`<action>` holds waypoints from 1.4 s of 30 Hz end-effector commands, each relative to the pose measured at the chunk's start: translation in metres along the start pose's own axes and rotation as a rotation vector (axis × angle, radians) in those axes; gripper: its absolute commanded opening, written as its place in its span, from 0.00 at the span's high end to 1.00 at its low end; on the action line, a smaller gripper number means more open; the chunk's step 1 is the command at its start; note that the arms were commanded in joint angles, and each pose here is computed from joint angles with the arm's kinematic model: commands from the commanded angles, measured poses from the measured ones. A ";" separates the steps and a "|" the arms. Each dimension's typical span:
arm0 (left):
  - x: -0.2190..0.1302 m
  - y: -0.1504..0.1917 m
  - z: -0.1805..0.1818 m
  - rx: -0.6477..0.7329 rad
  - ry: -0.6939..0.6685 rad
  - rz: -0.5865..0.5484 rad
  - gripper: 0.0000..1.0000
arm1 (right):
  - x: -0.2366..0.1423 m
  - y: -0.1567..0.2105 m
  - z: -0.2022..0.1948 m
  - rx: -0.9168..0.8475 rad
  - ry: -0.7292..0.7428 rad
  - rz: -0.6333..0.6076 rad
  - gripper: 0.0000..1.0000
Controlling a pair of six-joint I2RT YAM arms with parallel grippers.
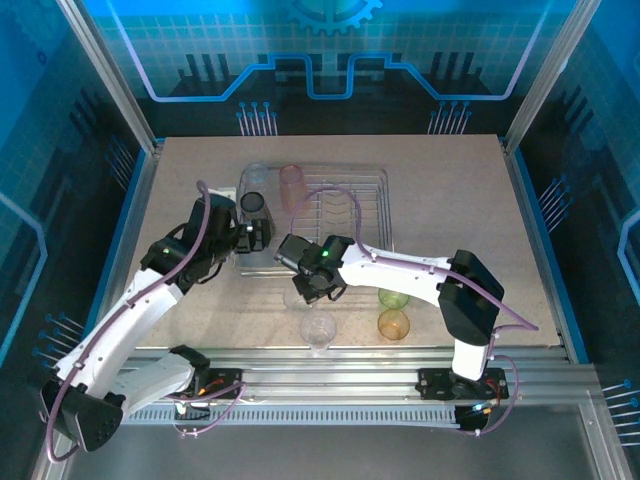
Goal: Load the cups into the dish rack
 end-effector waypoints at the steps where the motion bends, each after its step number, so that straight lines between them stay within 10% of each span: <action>1: -0.003 0.003 0.003 -0.036 0.010 -0.003 0.01 | -0.007 -0.003 -0.002 -0.015 0.016 -0.012 0.86; 12: -0.008 0.002 0.002 -0.059 0.078 0.004 0.01 | -0.033 -0.010 -0.004 -0.049 -0.028 -0.069 1.00; 22: -0.023 -0.007 0.008 -0.154 0.172 -0.058 0.00 | -0.102 -0.020 -0.009 -0.145 -0.360 -0.284 1.00; 42: -0.076 -0.036 -0.055 -0.006 1.027 -0.223 0.01 | -0.179 -0.033 -0.152 0.337 -0.974 -0.660 1.00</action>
Point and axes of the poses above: each hand's point on the last joint's axis, 136 mm out from that joint toward the fingers, its own x axis out along the fingers, its own z axis along the line the jaws close on, y = z × x, the point moved 8 cm from there along -x, back along the fingers, and after that the axes turned 5 degrees about x, right-handed, at the moved point
